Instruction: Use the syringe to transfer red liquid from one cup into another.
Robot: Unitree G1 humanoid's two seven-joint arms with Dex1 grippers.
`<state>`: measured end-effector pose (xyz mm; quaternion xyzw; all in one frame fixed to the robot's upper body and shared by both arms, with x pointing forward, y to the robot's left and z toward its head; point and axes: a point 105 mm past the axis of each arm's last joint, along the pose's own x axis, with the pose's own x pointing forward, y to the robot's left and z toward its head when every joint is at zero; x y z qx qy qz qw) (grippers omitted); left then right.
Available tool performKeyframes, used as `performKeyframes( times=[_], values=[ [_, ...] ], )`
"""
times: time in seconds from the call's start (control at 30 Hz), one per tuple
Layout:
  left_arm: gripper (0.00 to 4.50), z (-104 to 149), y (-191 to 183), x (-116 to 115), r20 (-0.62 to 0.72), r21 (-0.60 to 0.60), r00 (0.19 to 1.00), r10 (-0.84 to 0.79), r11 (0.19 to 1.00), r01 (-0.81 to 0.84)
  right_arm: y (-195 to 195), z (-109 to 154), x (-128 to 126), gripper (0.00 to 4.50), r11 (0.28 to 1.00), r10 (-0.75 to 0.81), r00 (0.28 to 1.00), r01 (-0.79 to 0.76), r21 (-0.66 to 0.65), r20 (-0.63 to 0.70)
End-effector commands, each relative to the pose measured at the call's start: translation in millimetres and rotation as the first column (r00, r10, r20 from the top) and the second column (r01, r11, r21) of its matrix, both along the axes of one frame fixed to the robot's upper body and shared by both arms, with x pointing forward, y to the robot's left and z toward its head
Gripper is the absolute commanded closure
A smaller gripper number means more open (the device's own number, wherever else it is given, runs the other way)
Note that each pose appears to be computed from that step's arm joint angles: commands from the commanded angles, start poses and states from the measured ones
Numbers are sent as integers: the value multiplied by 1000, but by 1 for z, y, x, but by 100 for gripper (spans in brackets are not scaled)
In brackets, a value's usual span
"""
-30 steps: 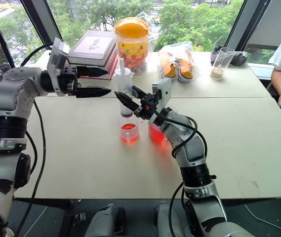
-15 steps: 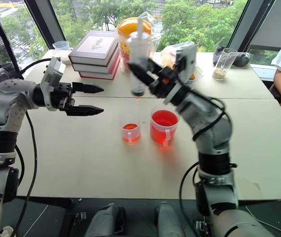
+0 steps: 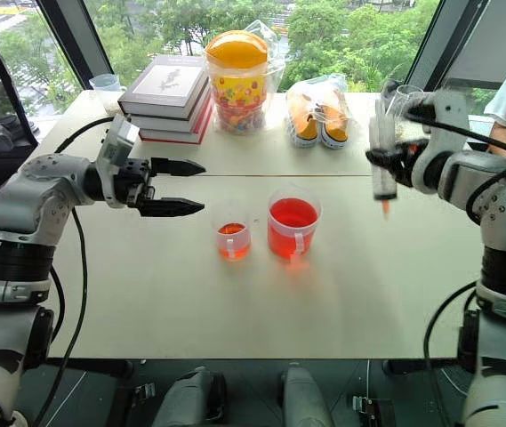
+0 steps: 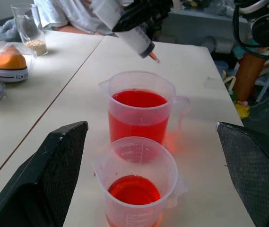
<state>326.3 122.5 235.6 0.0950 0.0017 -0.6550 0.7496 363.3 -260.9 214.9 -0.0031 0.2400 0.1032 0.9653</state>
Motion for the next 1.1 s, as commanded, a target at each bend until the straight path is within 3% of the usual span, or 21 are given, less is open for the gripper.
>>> performKeyframes(
  times=[0.03, 0.17, 0.47, 0.53, 0.67, 0.7, 0.87, 1.1],
  values=[
    [2, 8, -5, -5, 47, -7, 999, -22, 1000, 23, -9, 0, 1, 311, 999, -25, 996, 27, 23, -85],
    [2, 6, -4, -7, 52, 4, 999, -15, 1000, 15, -8, -31, -2, 311, 998, -13, 967, 30, 62, -253],
    [2, 5, -4, -12, 53, 8, 999, -3, 1000, 3, -1, -68, -3, 311, 995, -8, 928, 43, 87, -372],
    [0, 5, -5, -13, 52, 7, 999, -4, 1000, 3, -2, -68, -4, 209, 993, -6, 929, 50, 107, -370],
    [0, 6, -5, -13, 48, 6, 999, 0, 1000, 0, -2, -62, -6, 24, 992, 5, 938, 39, 120, -345],
    [0, 6, -6, -13, 47, 4, 999, 1, 1000, -2, -2, -59, -7, 11, 992, 7, 941, 36, 122, -339],
    [0, 7, -4, -13, 45, 7, 999, 9, 1000, -10, -3, -33, -20, 11, 999, 53, 971, -49, 23, -234],
    [0, 7, 9, -14, 35, 31, 998, 42, 999, -43, 31, 17, -78, 11, 921, 382, 923, -385, -60, -55]
  ],
)
